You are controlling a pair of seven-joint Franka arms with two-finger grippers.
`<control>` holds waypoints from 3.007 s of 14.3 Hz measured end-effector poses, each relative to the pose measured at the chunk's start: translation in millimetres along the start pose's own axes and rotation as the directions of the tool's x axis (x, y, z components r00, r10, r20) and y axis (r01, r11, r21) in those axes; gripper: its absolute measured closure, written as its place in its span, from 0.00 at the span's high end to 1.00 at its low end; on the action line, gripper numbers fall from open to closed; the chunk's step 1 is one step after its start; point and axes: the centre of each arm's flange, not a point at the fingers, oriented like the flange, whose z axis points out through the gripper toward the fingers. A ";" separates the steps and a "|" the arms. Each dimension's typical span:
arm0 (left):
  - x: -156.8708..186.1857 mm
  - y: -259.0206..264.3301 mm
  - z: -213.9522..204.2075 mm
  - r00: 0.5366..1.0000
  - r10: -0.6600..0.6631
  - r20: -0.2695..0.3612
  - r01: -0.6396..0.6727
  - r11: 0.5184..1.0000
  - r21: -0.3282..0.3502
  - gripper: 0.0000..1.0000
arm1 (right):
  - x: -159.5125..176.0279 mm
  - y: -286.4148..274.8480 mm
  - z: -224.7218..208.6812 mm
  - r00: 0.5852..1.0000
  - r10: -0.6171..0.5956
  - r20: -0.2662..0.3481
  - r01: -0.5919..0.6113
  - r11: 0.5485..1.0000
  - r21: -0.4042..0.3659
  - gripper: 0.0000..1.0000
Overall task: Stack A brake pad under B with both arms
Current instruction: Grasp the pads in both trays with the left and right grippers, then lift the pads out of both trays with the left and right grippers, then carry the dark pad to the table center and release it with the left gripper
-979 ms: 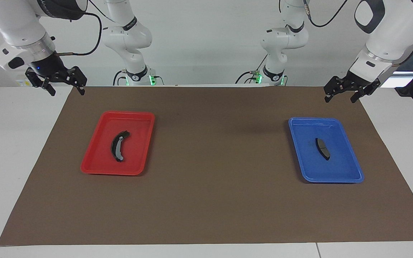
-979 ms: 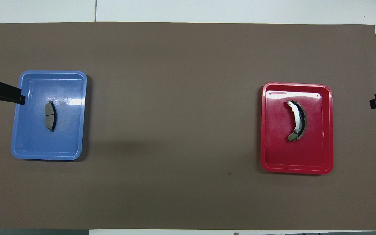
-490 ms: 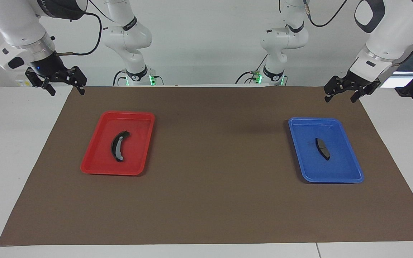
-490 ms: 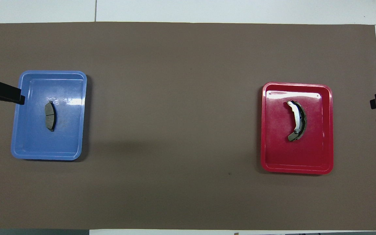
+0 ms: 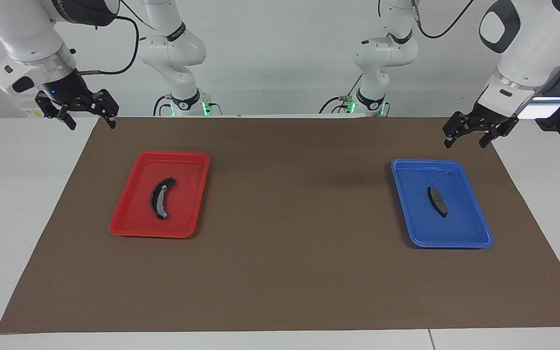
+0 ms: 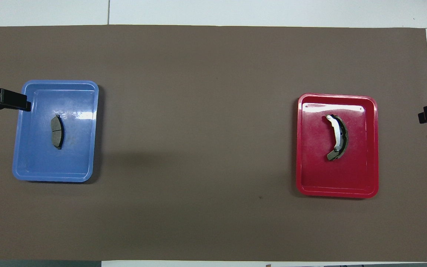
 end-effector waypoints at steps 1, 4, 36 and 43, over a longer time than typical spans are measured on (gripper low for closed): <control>1.0 -6.1 18.4 1.000 0.000 -0.011 0.000 1.000 0.001 1.00 | 2.3 -3.0 6.5 1.000 -0.005 -0.002 0.005 1.000 0.005 1.00; -0.9 -24.8 82.6 1.000 0.012 -0.019 -0.012 1.000 0.004 1.00 | 13.1 -11.4 51.7 1.000 0.007 -0.009 -0.007 0.999 0.042 1.00; -13.8 -1.1 181.3 0.997 0.066 -0.043 -0.066 0.998 0.005 0.39 | 20.2 -41.7 331.1 0.999 -0.044 0.017 0.044 0.999 0.028 0.43; -45.7 250.5 210.3 0.996 0.079 -0.038 -0.081 0.996 -0.040 0.39 | 41.0 -39.9 278.5 0.997 -0.066 0.043 0.065 0.997 0.036 0.43</control>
